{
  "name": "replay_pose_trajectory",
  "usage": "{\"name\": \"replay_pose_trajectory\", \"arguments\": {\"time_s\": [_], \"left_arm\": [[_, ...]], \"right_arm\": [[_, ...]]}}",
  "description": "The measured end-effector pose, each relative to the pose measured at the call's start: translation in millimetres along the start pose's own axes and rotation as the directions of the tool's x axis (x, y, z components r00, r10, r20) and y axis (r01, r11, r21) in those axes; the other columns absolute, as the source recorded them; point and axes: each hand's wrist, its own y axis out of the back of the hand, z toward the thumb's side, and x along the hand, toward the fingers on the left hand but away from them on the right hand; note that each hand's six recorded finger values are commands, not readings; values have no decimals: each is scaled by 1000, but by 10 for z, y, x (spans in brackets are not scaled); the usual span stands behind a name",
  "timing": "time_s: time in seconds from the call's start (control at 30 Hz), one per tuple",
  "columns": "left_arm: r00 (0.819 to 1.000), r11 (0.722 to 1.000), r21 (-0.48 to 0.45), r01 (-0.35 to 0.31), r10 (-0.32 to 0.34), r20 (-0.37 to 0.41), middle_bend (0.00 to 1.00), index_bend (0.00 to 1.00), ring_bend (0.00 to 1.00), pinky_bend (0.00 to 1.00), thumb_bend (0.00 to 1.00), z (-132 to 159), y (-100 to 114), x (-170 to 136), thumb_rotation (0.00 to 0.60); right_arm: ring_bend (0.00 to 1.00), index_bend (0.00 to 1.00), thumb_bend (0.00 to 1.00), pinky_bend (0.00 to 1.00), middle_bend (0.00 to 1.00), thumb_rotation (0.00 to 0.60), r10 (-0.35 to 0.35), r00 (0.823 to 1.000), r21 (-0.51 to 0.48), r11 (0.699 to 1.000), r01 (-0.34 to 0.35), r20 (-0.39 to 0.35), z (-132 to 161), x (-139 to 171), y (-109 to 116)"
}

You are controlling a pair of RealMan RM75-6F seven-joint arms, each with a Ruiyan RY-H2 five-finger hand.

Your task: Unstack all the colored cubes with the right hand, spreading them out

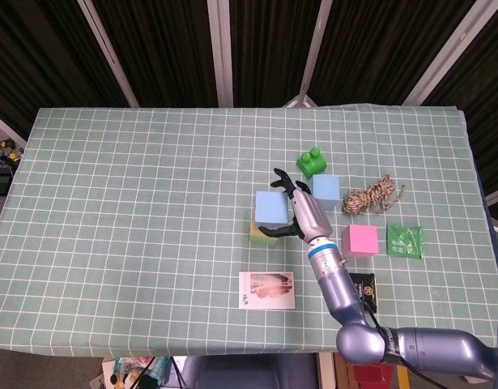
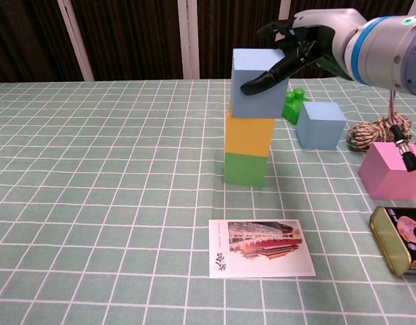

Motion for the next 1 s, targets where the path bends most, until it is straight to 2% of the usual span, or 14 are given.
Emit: {"name": "replay_pose_trajectory", "arguments": {"time_s": [0.1,0.27,0.37,0.5,0.73,0.87,1.0], "left_arm": [[1000,1000,0,-1,1,1,0,198,0,48,169,-2,4,3,600],[1000,1000,0,0,0,0,0,198,0,48,169,-6,6,0,600],[1000,1000,0,-1,1,-2,0,199,0,48,169,-10,7,-1,600],[1000,1000,1,-1,1,-2,0,199,0,48,169,-4,4,-1,600],[1000,1000,7,2,-2,1,0,199,0,48,169,14,-14,-13,600],[1000,1000,13,8,-8,15,0,199,0,48,169,49,-34,-25,600],[1000,1000,18,10,-11,20,0,199,0,48,169,64,-50,-38,600]], "right_arm": [[543,110,151,164,438,600,-29,1000,1,1000,29,-5,7,-8,4],[546,125,152,170,441,600,-61,998,-17,998,61,-16,8,-4,49],[546,130,152,170,442,600,-92,995,-17,996,92,-28,4,14,148],[546,130,152,169,442,600,-156,987,-14,988,156,-39,-50,63,393],[546,130,151,169,442,600,-267,963,-3,964,267,-21,-317,262,972],[546,130,152,169,442,600,-295,955,14,955,295,-3,-547,441,1241],[546,130,152,169,442,600,-290,957,33,957,290,8,-758,621,1356]]}}
